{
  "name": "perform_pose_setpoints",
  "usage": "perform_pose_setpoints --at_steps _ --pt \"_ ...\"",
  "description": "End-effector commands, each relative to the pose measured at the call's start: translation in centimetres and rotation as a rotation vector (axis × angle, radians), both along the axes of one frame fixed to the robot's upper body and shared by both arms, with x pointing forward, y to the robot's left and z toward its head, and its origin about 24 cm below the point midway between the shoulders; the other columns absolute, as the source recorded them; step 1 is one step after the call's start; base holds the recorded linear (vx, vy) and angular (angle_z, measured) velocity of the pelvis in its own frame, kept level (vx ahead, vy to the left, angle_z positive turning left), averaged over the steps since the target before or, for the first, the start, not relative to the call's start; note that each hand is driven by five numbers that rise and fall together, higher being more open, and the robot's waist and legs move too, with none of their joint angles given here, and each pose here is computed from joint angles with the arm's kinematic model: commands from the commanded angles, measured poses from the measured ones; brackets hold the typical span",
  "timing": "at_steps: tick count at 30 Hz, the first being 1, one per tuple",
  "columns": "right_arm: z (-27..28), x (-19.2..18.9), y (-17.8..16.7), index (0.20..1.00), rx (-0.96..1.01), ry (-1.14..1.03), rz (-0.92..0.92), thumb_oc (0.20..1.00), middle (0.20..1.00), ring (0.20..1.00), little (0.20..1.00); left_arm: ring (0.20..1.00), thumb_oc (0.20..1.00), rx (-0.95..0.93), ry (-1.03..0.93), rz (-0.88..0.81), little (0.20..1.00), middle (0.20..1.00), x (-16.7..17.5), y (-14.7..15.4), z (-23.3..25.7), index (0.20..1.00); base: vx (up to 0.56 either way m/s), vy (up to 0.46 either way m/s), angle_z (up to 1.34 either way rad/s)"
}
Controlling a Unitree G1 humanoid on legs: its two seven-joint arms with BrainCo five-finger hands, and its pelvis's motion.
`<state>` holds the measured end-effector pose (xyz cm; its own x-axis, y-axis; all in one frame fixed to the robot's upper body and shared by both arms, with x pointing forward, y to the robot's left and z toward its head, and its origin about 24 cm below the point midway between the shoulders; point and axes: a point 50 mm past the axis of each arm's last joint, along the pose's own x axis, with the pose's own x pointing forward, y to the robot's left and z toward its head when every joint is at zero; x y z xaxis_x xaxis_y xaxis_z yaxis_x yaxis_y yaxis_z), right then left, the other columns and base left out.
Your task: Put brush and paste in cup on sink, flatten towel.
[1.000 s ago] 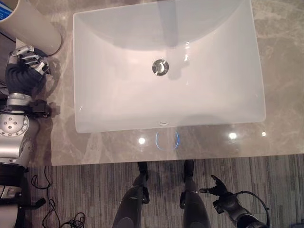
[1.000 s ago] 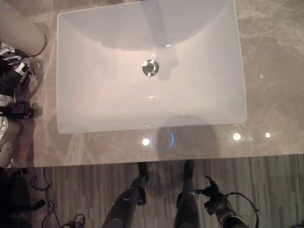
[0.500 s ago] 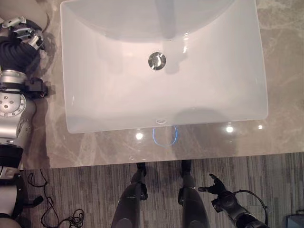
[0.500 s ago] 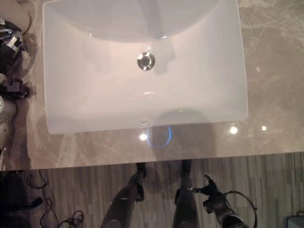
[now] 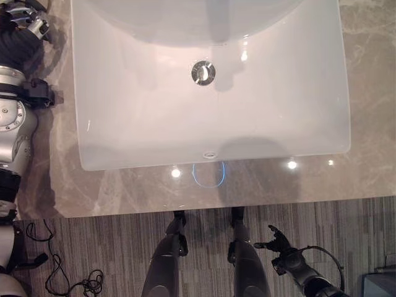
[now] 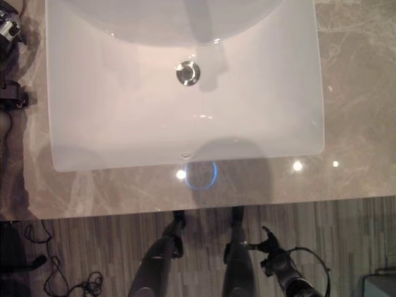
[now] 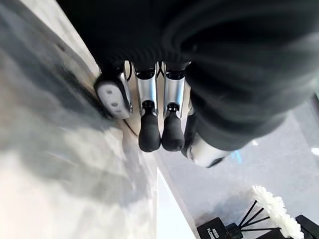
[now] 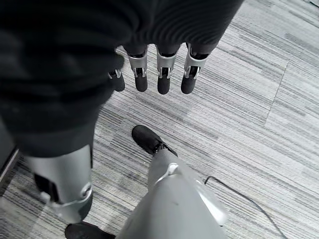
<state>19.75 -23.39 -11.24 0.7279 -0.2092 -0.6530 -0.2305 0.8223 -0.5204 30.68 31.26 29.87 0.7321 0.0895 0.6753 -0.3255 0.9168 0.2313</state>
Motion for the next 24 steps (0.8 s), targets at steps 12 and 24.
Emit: perform_pose_setpoints --at_steps 12,24 --pt "-0.7 -3.1 -3.1 1.000 -0.075 0.083 -0.062 1.000 1.000 1.000 1.000 0.200 0.200 -0.027 0.235 0.164 0.200 0.200 -2.0 4.3 -7.2 0.200 0.01 0.007 -0.02" --pt "-0.6 -2.8 -2.7 1.000 -0.064 0.069 -0.036 1.000 1.000 1.000 1.000 0.200 0.200 -0.038 0.154 0.243 0.200 0.200 0.0 4.8 -3.2 0.200 0.00 0.001 0.01"
